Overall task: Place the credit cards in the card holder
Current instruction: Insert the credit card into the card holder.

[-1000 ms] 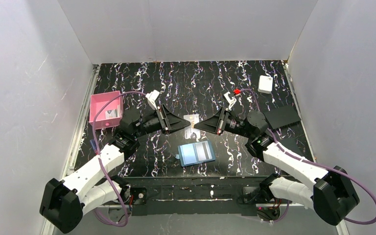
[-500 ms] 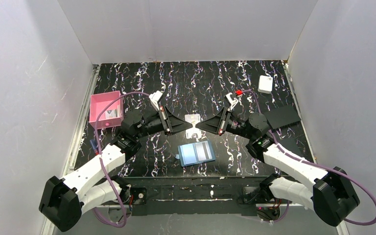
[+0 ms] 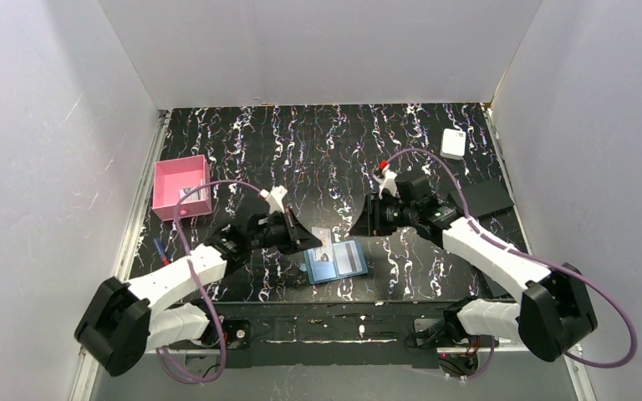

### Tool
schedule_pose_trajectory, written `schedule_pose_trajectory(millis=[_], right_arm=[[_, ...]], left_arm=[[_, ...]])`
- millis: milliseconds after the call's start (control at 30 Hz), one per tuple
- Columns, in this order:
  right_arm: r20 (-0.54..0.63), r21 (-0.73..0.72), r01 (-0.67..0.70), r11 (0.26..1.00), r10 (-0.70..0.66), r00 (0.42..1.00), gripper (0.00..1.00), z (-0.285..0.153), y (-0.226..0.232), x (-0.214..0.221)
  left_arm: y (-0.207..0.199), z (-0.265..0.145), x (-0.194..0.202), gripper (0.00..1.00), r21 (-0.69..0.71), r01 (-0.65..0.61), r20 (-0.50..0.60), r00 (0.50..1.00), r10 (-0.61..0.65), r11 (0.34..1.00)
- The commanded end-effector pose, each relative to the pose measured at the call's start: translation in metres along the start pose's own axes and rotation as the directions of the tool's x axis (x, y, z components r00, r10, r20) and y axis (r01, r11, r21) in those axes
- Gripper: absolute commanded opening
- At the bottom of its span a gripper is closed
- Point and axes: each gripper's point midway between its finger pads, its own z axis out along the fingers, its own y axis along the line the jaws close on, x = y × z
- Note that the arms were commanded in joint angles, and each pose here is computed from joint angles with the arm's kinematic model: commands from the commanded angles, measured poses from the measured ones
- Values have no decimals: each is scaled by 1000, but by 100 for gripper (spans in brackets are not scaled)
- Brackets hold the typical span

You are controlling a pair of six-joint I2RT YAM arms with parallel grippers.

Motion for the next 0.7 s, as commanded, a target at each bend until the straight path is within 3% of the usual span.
schedule_pose_trajectory(millis=[0, 133, 267, 667], right_arm=[[-177, -70, 43, 997, -55, 983, 33, 9, -15, 53], [-165, -59, 26, 998, -36, 986, 15, 24, -27, 56], [-180, -18, 20, 1000, -23, 983, 5, 36, -43, 61], [-187, 35, 45, 998, -38, 982, 6, 47, -67, 72]], left_arm=[[31, 13, 16, 0, -96, -28, -40, 999, 24, 995], [50, 26, 23, 0, -130, -7, -65, 998, -2, 991], [59, 37, 28, 0, -137, 16, -96, 995, -29, 990], [69, 50, 42, 0, -106, 95, -151, 982, -110, 990]])
